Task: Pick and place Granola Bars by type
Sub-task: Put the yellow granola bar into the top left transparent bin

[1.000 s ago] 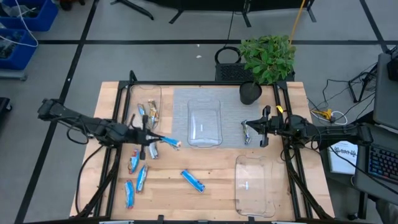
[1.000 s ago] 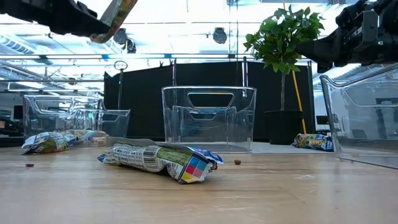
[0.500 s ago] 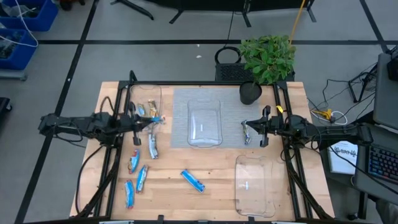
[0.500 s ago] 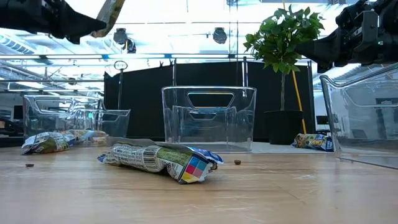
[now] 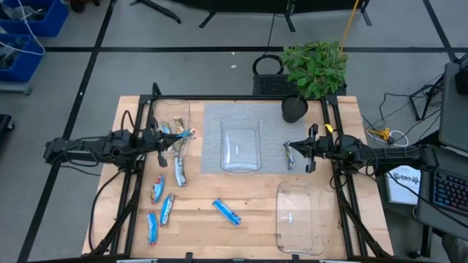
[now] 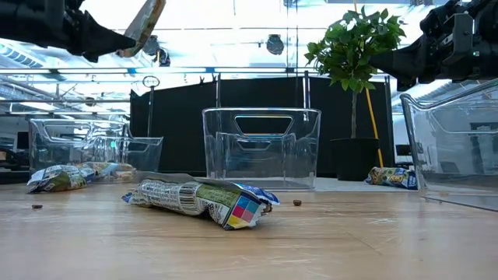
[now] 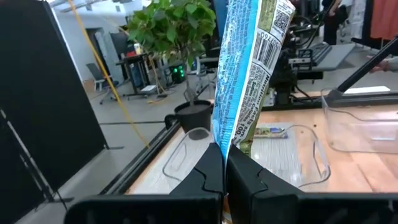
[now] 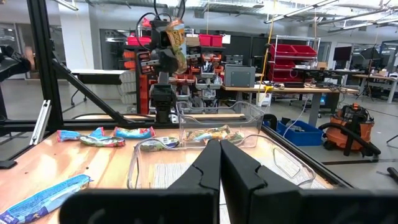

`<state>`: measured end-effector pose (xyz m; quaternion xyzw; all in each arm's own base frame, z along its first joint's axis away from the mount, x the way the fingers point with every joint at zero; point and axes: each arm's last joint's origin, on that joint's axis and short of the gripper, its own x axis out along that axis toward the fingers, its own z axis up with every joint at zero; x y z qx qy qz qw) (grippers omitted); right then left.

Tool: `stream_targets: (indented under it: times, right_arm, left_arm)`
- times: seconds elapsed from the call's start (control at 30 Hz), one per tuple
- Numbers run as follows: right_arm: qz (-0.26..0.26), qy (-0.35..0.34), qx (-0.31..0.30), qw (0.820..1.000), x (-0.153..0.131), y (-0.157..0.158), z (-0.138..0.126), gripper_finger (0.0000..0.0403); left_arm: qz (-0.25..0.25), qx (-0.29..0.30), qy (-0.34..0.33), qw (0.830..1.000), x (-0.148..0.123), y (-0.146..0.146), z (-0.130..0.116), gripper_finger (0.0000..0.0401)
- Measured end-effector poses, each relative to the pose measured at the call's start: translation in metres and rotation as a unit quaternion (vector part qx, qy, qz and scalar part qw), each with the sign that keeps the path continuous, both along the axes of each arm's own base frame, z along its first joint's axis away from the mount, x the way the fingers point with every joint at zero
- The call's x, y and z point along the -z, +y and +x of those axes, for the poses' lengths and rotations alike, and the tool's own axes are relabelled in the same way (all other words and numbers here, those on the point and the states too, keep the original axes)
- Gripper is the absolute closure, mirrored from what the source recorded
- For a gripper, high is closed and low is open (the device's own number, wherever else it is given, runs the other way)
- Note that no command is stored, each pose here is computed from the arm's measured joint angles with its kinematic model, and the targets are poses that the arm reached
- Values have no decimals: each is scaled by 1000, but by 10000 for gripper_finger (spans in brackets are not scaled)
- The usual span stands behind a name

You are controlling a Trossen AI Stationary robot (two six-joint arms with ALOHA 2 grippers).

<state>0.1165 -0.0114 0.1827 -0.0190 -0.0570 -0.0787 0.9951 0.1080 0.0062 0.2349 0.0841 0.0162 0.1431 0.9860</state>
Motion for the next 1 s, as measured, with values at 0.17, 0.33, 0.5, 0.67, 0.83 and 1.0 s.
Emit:
stream_targets:
  times: [0.17,0.33,0.5,0.67,0.83,1.0]
  right_arm:
    - [0,0,0,1000,0,0,0,403]
    - [0,0,0,1000,0,0,0,403]
    - [0,0,0,1000,0,0,0,403]
    - [0,0,0,1000,0,0,0,403]
    - [0,0,0,1000,0,0,0,403]
    - [0,0,0,1000,0,0,0,403]
  left_arm:
    - [-18,-17,3,1000,2,4,0,398]
    - [-21,-38,-3,999,1,9,-1,398]
    - [-13,-26,-10,1000,-1,13,-1,398]
    - [-12,-29,-33,999,7,19,0,398]
    - [-29,-53,-65,996,26,28,-3,398]
    - [-36,-92,-94,991,29,37,-10,398]
